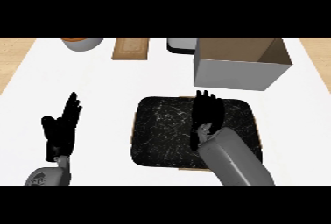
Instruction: Pick the eggplant from the tray and place it in the cardboard box
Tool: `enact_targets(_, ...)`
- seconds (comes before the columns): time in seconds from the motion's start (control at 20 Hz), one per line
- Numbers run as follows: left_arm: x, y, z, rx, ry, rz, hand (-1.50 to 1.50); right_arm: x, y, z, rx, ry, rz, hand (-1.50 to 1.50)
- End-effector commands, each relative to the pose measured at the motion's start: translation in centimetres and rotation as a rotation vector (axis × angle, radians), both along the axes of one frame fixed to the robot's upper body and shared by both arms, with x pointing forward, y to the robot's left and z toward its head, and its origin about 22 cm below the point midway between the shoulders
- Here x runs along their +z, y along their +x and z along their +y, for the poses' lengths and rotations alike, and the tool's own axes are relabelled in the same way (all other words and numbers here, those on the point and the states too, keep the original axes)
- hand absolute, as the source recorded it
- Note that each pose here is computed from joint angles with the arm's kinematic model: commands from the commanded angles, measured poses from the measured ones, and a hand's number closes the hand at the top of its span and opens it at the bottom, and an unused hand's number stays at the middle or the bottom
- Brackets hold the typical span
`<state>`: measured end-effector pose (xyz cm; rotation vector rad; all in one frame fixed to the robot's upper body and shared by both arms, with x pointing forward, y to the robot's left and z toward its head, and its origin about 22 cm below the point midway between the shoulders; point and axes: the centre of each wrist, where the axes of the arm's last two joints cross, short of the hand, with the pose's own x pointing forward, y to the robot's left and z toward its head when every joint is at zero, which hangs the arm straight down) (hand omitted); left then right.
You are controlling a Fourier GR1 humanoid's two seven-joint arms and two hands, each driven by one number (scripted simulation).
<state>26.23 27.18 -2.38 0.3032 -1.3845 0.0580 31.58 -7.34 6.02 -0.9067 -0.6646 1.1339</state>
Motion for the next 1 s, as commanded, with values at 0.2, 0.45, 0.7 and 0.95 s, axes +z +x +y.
enact_targets(0.2, -0.2, 0.0, 0.9, -0.011, -0.017, 0.000, 0.00, -3.0, 1.8, 0.4, -0.113, -0.055, 0.044, -1.50)
enact_targets(0.45, 0.4, 0.1, -0.5, 0.003, 0.021, -0.002, 0.00, -2.7, 2.0, -1.9, -0.098, -0.048, 0.040, -1.50)
enact_targets(0.7, 0.6, -0.9, 1.4, -0.010, -0.011, 0.004, 0.00, -4.2, 0.9, -1.6, -0.087, -0.043, 0.051, 1.50)
enact_targets(0.95, 1.3, -1.2, 0.6, 0.006, -0.009, 0.001, 0.00, -4.3, 1.2, -0.6, 0.045, -0.048, -0.081, 1.50)
